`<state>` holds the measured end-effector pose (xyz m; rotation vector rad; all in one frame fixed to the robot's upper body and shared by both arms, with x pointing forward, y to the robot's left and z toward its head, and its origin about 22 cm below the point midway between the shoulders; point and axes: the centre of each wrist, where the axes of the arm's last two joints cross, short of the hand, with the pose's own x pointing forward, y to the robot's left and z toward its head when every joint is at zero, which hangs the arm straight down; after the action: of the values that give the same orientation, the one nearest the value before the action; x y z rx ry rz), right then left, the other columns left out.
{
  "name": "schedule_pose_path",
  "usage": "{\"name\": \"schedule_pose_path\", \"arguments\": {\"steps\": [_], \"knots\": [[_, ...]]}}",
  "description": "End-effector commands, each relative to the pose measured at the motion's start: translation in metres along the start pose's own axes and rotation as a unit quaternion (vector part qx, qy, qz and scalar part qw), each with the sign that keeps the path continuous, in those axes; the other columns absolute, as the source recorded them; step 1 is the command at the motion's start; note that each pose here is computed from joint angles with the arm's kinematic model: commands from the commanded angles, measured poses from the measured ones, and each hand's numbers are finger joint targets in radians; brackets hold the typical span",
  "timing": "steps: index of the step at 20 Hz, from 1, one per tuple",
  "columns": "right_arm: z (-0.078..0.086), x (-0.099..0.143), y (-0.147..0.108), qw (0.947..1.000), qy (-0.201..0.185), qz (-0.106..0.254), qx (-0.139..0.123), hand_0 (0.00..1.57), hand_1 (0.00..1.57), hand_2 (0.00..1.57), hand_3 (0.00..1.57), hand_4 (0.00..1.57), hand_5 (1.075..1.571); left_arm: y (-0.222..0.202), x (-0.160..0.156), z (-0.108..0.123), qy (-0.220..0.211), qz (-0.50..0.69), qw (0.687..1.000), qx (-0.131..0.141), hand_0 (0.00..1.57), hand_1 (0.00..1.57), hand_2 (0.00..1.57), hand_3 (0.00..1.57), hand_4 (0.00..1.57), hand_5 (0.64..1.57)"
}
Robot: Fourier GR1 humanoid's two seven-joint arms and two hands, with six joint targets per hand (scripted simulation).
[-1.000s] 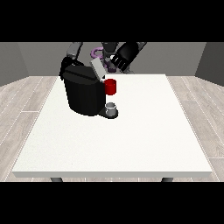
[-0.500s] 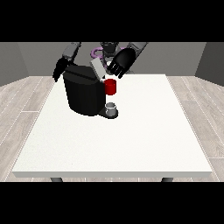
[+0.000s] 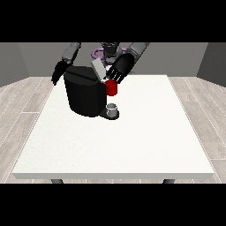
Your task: Insert the coffee pod into the coffee machine and close the lid
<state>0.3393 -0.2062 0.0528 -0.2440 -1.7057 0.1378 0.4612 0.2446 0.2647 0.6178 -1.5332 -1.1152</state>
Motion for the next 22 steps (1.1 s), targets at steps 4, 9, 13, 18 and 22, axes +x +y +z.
{"name": "schedule_pose_path", "arguments": {"steps": [4, 9, 13, 18, 22], "knots": [[0.0, -0.003, -0.003, 0.9999, -0.012, 0.006, -0.004, 0.0, 0.0, 0.0, 0.0, 0.15, 1.571, 0.011, 0.002, 0.002, -0.015, 0.004, 1.0, 0.016, 1.19, 1.19, 1.25, 1.2, 0.42, 1.571], [-0.02, 0.012, -0.019, 0.9998, 0.008, -0.007, -0.014, 0.0, 0.0, 0.0, 0.0, 0.12, 1.571, 0.003, 0.02, -0.008, -0.011, -0.001, 1.0, -0.005, 1.2, 1.2, 1.26, 1.2, 0.41, 1.571], [-0.006, -0.001, -0.002, 0.9999, -0.005, -0.002, -0.009, 0.0, 0.0, 0.0, 0.0, 0.0, 1.571, -0.006, 0.018, -0.009, -0.012, -0.009, 1.0, 0.019, 1.22, 1.22, 1.26, 1.21, 0.38, 1.571], [0.006, -0.004, 0.003, 0.9999, 0.011, -0.005, 0.007, 0.0, 0.0, 0.0, 0.0, 0.0, 1.571, 0.01, -0.002, 0.001, -0.003, -0.008, 1.0, 0.02, 1.2, 1.2, 1.22, 1.17, 0.36, 1.571], [-0.02, 0.019, 0.007, 0.9994, -0.02, -0.006, -0.029, 0.0, 0.0, 0.0, 0.0, 0.0, 1.571, 0.005, 0.037, -0.011, -0.037, -0.044, 0.996, 0.062, 1.24, 1.24, 1.26, 1.2, 0.29, 1.571]]}}
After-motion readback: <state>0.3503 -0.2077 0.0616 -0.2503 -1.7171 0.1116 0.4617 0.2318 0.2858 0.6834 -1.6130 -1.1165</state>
